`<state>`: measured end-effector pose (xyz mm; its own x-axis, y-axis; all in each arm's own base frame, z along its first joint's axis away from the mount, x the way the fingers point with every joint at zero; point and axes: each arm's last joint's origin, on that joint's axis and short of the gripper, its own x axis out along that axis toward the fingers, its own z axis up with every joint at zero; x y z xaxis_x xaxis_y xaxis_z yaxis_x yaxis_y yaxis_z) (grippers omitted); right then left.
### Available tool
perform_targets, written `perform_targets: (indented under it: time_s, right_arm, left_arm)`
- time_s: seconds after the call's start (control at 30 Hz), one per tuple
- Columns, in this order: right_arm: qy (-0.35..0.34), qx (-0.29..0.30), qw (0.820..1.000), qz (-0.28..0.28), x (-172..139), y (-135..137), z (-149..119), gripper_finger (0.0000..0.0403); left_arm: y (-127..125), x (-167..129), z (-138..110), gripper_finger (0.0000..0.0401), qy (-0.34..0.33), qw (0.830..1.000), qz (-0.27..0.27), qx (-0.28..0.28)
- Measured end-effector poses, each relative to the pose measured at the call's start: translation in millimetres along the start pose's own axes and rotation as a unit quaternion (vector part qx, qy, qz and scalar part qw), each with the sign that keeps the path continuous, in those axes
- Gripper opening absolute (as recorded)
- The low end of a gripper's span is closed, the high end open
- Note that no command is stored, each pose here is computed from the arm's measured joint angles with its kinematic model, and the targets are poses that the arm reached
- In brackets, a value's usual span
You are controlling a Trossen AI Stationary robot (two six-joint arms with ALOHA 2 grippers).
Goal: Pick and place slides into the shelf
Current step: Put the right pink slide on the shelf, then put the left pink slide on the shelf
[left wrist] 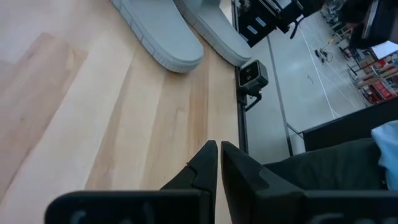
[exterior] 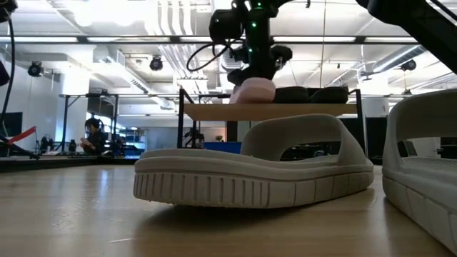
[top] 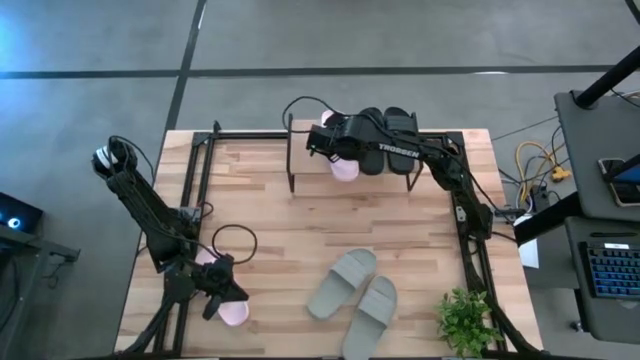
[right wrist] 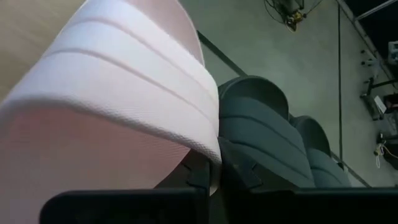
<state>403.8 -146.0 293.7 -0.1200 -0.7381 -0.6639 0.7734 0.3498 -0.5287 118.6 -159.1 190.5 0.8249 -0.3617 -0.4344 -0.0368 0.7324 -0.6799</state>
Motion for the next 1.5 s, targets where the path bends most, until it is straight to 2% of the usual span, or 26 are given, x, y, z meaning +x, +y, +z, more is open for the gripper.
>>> perform_targets:
  time_s: [0.2, 0.47, 0.6, 0.77, 0.83, 0.9, 1.0, 1.07, 1.13, 1.23, 1.3, 1.37, 1.5]
  right_arm:
    - [0.013, -0.014, 1.0, 0.004, 3, 3, -4, 0.0025]
    - [0.034, -0.023, 0.999, 0.032, 2, 6, -7, 0.0122]
    - [0.026, -0.038, 0.998, 0.052, -13, 8, -8, 0.0161]
    - [0.017, -0.05, 0.995, 0.081, -47, 2, -13, 0.0187]
    - [0.025, -0.056, 0.993, 0.104, -60, 1, -17, 0.0192]
    - [0.039, -0.063, 0.985, 0.153, -78, 3, -23, 0.0195]
    - [0.054, -0.089, 0.955, 0.277, -122, 6, -38, 0.0196]
    - [0.035, -0.116, 0.936, 0.329, -154, 9, -52, 0.0196]
    - [0.011, -0.132, 0.929, 0.346, -179, 13, -68, 0.0196]
    - [-0.012, -0.111, 0.935, 0.338, -204, 17, -89, 0.0196]
    - [-0.018, -0.086, 0.939, 0.333, -217, 17, -100, 0.0196]
    - [-0.024, -0.065, 0.943, 0.326, -226, 19, -111, 0.0196]
    - [-0.025, -0.034, 0.946, 0.321, -237, 27, -129, 0.0196]
  left_arm:
    - [1, 0, 0, 0.0006, -0.003, 1.0, 0.003, 0.0]
    - [1, 0, 0, 0.0006, -0.003, 1.0, 0.003, -0.002]
    - [1, 0, 0, 0.0006, -0.003, 1.0, 0.003, -0.002]
    - [1, 0, 0, 0.0006, -0.003, 1.0, 0.003, -0.003]
    - [1, 0, 0, 0.0006, -0.003, 1.0, 0.003, -0.003]
    - [1, 0, 0, 0.0006, -0.003, 1.0, 0.003, -0.003]
    - [1, 0, 0, 0.0006, -0.003, 1.0, 0.003, -0.003]
    - [3, 0, 0, 0.0006, 0.003, 1.0, 0.007, -0.016]
    - [10, -1, -1, 0.0006, 0.048, 0.996, 0.036, -0.064]
    - [19, -10, -1, 0.0006, 0.168, 0.975, 0.102, -0.107]
    - [21, -20, 0, 0.0006, 0.232, 0.955, 0.157, -0.1]
    - [18, -30, 7, 0.0006, 0.259, 0.941, 0.206, -0.076]
    - [-9, -47, 33, 0.0006, 0.258, 0.937, 0.232, -0.036]
